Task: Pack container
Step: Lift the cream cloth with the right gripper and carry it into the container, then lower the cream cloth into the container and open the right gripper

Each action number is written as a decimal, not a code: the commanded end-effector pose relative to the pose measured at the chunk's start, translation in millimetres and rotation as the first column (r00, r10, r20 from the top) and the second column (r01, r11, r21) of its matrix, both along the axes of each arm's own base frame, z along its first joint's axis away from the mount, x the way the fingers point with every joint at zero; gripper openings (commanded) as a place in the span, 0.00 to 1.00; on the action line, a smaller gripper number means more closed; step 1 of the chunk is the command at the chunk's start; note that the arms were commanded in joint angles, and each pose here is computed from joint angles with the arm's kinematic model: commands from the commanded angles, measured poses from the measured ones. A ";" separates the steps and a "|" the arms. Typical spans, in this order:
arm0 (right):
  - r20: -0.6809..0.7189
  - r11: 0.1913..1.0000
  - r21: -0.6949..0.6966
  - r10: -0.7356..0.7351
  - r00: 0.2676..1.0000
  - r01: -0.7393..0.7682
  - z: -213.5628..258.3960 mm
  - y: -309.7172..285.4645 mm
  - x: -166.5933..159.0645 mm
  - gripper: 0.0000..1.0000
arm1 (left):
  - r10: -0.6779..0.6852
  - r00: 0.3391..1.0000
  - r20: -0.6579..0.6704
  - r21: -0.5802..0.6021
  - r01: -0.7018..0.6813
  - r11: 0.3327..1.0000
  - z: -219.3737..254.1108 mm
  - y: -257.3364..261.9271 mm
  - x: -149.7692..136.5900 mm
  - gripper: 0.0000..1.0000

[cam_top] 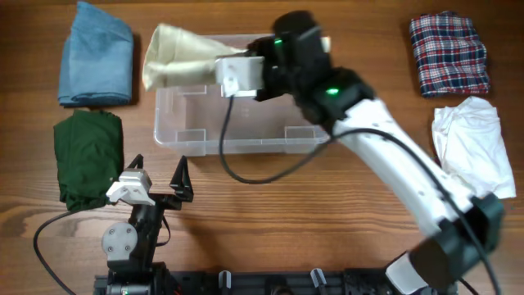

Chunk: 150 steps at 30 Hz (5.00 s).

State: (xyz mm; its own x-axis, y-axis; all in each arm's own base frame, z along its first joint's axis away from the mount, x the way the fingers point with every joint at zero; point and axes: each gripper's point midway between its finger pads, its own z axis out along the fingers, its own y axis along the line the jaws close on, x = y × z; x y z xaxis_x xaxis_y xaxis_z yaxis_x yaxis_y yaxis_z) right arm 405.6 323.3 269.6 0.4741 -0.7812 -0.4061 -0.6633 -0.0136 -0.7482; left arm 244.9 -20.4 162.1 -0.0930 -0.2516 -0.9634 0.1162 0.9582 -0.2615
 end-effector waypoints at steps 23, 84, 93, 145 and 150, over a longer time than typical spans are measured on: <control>0.187 0.947 -0.253 -0.154 0.970 0.199 -92.8 -10.9 92.3 0.04 | 0.015 1.000 -0.004 -0.004 -0.015 1.000 -2.5 2.9 0.4 1.00; 0.048 0.954 -0.240 -0.173 0.984 0.180 -97.8 32.0 29.2 0.73 | 0.015 1.000 -0.004 -0.004 -0.015 1.000 -2.5 2.9 0.4 1.00; -0.008 0.955 -0.227 -0.198 0.980 0.191 -68.9 21.1 -0.3 0.75 | 0.015 1.000 -0.004 -0.004 -0.015 1.000 -2.5 2.9 0.4 1.00; -0.423 0.769 0.245 -0.464 0.778 0.591 -102.6 -9.5 99.1 0.04 | 0.015 1.000 -0.004 -0.004 -0.015 1.000 -2.5 2.9 0.4 1.00; -0.437 0.777 0.237 -0.451 0.778 0.584 -121.2 -3.7 102.6 0.04 | 0.015 1.000 -0.004 -0.004 -0.015 1.000 -2.5 2.9 0.4 1.00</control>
State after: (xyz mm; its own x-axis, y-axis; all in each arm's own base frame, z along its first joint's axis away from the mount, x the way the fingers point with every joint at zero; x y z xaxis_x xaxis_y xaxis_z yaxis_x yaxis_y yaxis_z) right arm 503.6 312.2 162.5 -0.1892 -0.6348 -0.7491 -0.6788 0.6358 -0.3674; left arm 244.9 -20.4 161.9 -0.0933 -0.2516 -0.9633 0.1161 0.9582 -0.2615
